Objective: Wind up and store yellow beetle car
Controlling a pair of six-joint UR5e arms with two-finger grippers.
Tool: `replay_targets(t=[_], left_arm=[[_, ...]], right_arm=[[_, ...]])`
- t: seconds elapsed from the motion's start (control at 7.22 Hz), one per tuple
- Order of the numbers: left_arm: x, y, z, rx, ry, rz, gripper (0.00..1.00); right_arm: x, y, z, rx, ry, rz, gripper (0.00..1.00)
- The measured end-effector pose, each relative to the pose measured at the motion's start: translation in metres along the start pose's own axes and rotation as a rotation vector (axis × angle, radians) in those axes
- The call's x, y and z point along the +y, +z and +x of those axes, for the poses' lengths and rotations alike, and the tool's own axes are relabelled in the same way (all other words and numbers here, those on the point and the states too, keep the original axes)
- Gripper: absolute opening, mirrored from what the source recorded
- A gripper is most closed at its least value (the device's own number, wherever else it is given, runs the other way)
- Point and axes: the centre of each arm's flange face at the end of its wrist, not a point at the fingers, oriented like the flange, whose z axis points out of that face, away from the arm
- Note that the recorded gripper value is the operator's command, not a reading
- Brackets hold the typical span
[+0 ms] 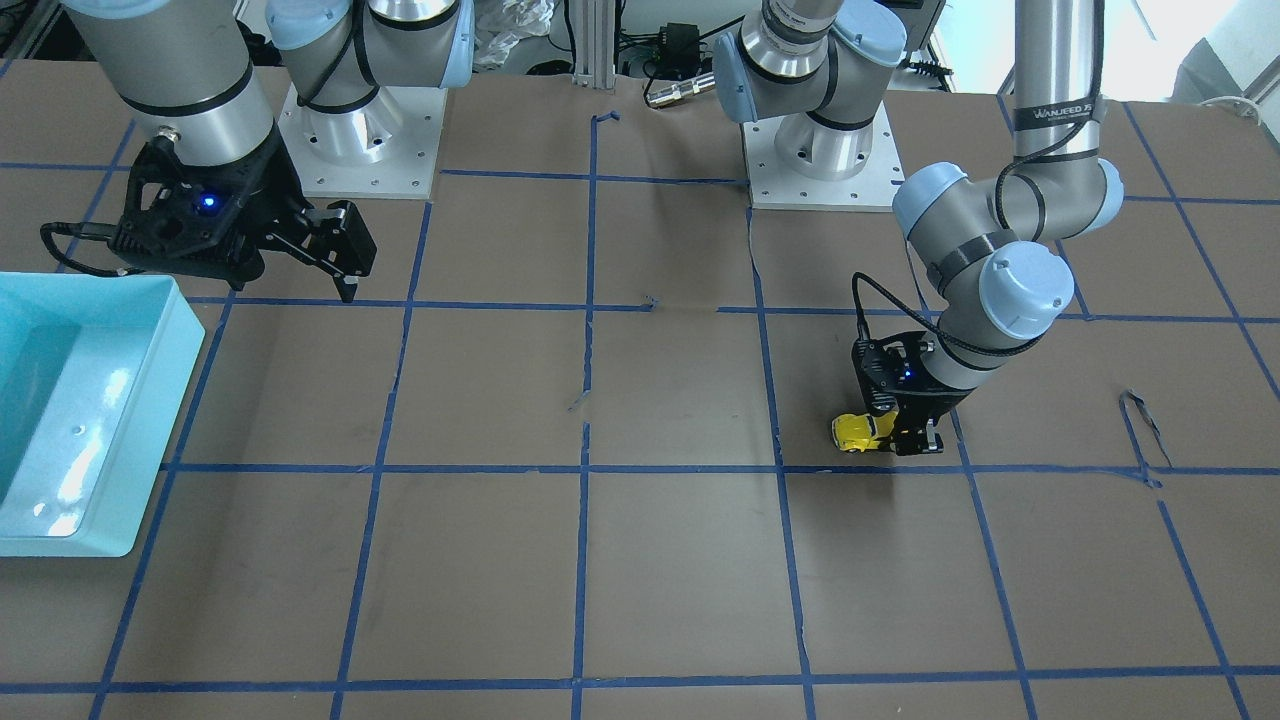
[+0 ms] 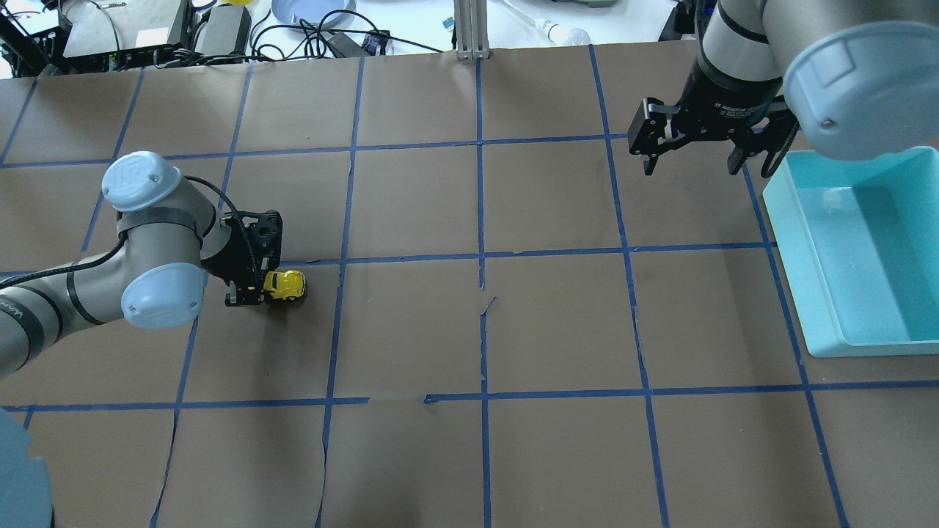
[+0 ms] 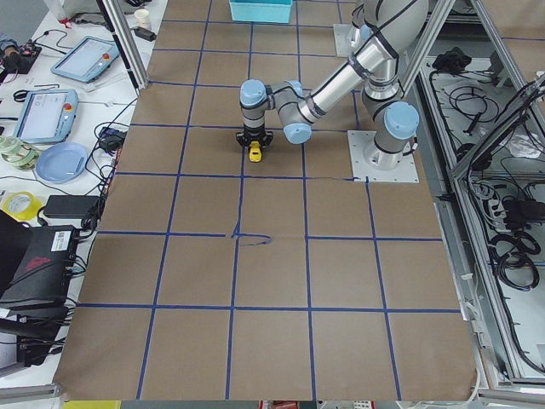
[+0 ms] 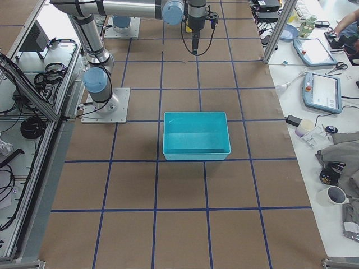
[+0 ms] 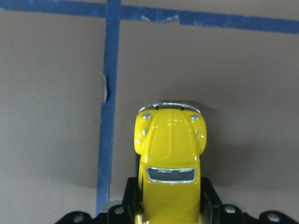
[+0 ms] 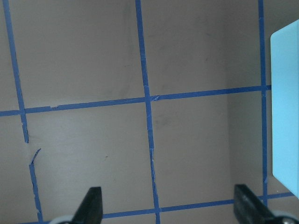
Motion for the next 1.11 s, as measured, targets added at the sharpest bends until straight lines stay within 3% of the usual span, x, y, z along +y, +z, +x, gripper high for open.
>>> replay_targets(t=[0.97, 1.11], left_arm=[[0.099, -0.001, 0.001, -0.005, -0.02, 0.005, 0.29], [0.105, -0.001, 0.002, -0.007, -0.017, 0.003, 0.7]], right_arm=[[0.0, 0.001, -0.001, 0.0, 0.001, -0.001, 1.0], [0.0, 0.001, -0.001, 0.0, 0.001, -0.001, 1.0]])
